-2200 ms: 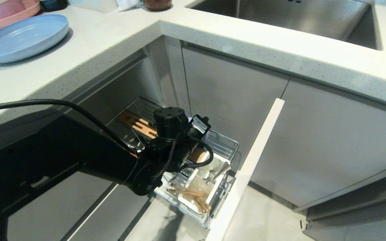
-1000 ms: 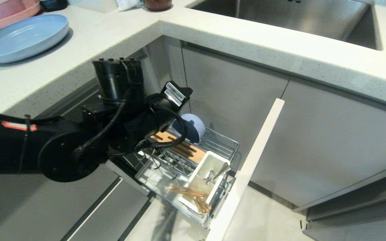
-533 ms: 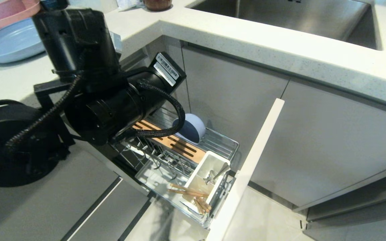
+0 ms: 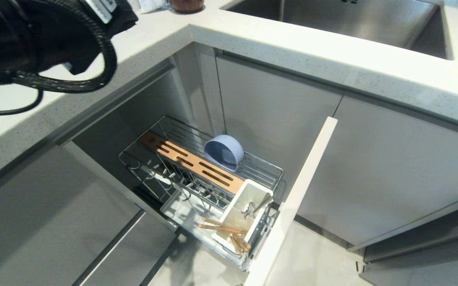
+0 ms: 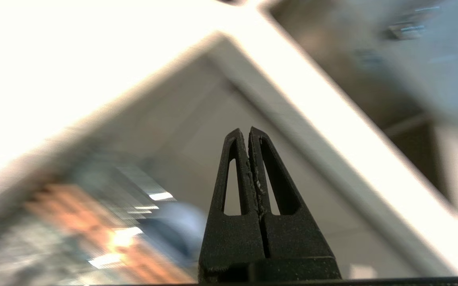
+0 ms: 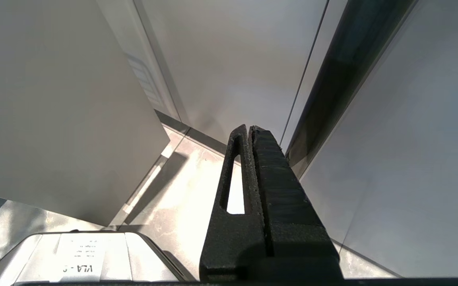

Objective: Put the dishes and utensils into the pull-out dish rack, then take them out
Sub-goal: Pick up the plate and place it in the cupboard

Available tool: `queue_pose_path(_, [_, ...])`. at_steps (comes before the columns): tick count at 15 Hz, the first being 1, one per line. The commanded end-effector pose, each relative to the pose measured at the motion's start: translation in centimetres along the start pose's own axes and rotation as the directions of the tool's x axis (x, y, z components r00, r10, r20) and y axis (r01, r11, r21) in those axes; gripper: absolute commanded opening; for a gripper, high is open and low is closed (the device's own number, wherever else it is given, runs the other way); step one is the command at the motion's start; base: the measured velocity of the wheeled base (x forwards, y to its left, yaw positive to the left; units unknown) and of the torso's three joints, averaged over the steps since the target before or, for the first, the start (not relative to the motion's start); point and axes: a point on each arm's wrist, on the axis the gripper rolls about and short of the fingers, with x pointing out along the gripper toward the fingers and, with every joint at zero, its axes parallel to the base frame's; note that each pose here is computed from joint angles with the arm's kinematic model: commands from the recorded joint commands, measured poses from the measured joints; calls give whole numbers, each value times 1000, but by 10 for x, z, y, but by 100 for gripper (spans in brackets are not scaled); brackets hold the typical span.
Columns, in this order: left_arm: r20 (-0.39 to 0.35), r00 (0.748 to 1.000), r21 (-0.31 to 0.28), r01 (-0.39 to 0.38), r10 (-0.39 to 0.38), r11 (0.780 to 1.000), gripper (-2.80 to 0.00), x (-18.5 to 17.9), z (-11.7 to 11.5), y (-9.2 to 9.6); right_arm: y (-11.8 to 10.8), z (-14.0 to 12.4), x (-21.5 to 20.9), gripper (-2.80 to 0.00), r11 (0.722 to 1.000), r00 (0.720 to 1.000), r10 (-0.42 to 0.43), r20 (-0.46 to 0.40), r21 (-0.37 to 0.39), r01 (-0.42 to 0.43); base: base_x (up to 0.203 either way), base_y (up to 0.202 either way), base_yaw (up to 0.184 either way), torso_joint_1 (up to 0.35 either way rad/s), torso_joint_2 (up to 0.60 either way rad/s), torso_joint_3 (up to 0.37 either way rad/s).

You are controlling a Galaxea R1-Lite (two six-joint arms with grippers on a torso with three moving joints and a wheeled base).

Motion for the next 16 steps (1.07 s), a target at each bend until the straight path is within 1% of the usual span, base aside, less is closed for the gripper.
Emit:
queue_pose_path(1, [26,994,75,-103,102,992,-280,-26,34,27,0,0,0,-280,1000,1000,0,3,0,0,0,0,0,0,0,0])
queue_pose_path(2, [15,993,107,-115,114,988,-280,-35,42,34,0,0,0,-280,1000,1000,0,3,0,0,0,0,0,0,0,0])
queue_pose_path(3, [-9,991,145,-129,132,981,-280,-42,45,41,0,0,0,-280,1000,1000,0,2,0,0,0,0,0,0,0,0])
queue_pose_path(4, [-19,985,202,-162,169,966,-280,-47,47,48,0,0,0,-280,1000,1000,0,3,0,0,0,0,0,0,0,0])
queue_pose_path(5, [-17,978,246,-198,209,949,-280,-51,51,54,0,0,0,-280,1000,1000,0,2,0,0,0,0,0,0,0,0])
queue_pose_path(6, [1,972,257,-228,236,939,-280,-53,56,58,0,0,0,-280,1000,1000,0,3,0,0,0,0,0,0,0,0])
queue_pose_path(9, [59,950,256,-311,307,915,-280,-53,67,68,0,0,0,-280,1000,1000,0,1,0,0,0,0,0,0,0,0])
queue_pose_path(10, [71,938,259,-346,339,902,-210,-48,68,72,0,0,0,-280,1000,1000,0,3,0,0,0,0,0,0,0,0])
queue_pose_path(11, [84,925,259,-378,370,889,0,-42,70,76,0,0,0,-280,1000,1000,0,3,0,0,0,0,0,0,0,0])
queue_pose_path(13, [106,900,257,-435,423,863,0,-27,73,84,0,0,0,-280,1000,1000,0,3,0,0,0,0,0,0,0,0])
queue_pose_path(16, [111,882,259,-470,458,844,0,-6,70,91,0,0,0,-280,1000,1000,0,3,0,0,0,0,0,0,0,0])
